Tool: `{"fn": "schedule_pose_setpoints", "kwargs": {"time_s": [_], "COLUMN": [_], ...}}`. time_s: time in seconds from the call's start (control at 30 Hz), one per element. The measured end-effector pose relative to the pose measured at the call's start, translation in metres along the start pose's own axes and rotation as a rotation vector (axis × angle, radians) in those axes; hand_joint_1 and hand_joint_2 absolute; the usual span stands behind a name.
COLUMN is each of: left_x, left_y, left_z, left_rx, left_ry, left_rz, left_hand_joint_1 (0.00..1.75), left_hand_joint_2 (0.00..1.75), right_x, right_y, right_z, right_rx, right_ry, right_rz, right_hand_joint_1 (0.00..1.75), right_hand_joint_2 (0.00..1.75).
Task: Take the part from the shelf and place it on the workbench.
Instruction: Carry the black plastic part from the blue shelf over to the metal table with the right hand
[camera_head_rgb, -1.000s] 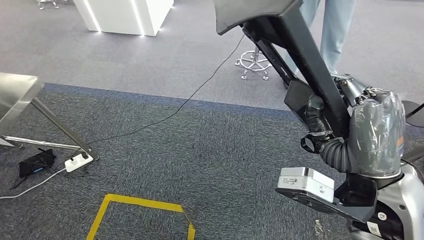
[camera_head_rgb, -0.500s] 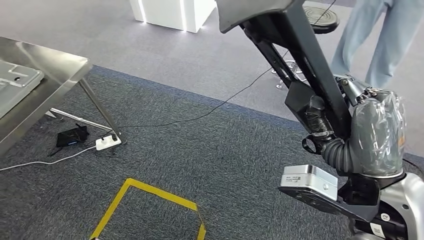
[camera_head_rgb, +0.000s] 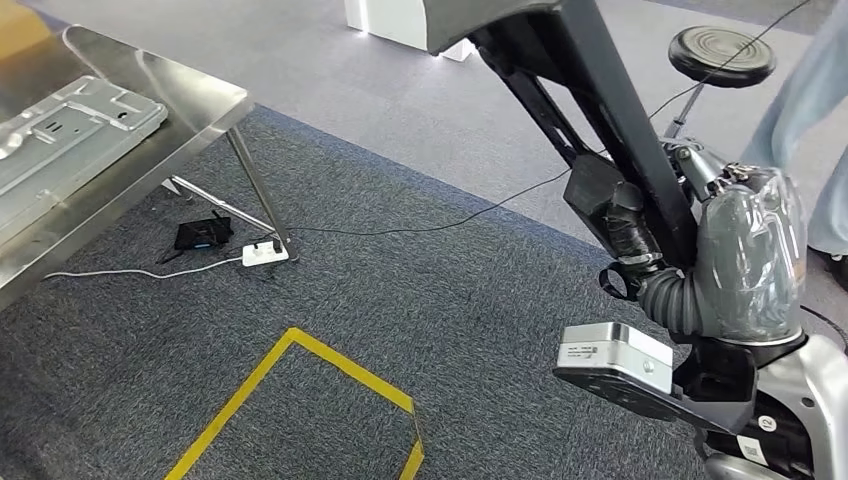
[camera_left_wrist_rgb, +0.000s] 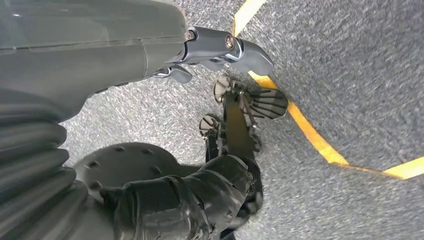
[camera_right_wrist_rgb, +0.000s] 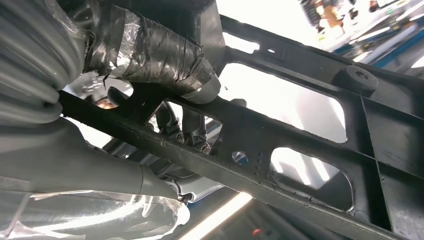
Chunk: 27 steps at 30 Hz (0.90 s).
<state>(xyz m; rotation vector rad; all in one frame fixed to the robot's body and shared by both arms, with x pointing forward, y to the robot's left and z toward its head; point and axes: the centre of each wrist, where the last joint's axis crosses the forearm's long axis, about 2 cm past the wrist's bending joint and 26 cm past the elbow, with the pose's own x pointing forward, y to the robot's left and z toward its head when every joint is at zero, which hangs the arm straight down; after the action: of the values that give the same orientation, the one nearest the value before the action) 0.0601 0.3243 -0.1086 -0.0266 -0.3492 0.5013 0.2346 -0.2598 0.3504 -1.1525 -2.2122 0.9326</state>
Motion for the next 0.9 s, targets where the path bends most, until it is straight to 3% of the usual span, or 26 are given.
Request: {"fn": "schedule_pose_setpoints", "kwargs": {"time_s": [0.9], "left_x": [-0.0002], "left_y": [0.0012], "left_z": [0.0001], "left_rx": [0.024], "left_ry": [-0.002], "left_rz": [0.002], "left_hand_joint_1": [0.00], "left_hand_joint_2": [1.75], "right_x": [-0.0007], "right_y": [-0.0021], "right_z": [-0.0027], "right_rx": [0.001], "right_ry": [-0.004], "right_rz": [-0.005], "right_hand_joint_1": [1.75], "right_hand_joint_2": [1.75]}}
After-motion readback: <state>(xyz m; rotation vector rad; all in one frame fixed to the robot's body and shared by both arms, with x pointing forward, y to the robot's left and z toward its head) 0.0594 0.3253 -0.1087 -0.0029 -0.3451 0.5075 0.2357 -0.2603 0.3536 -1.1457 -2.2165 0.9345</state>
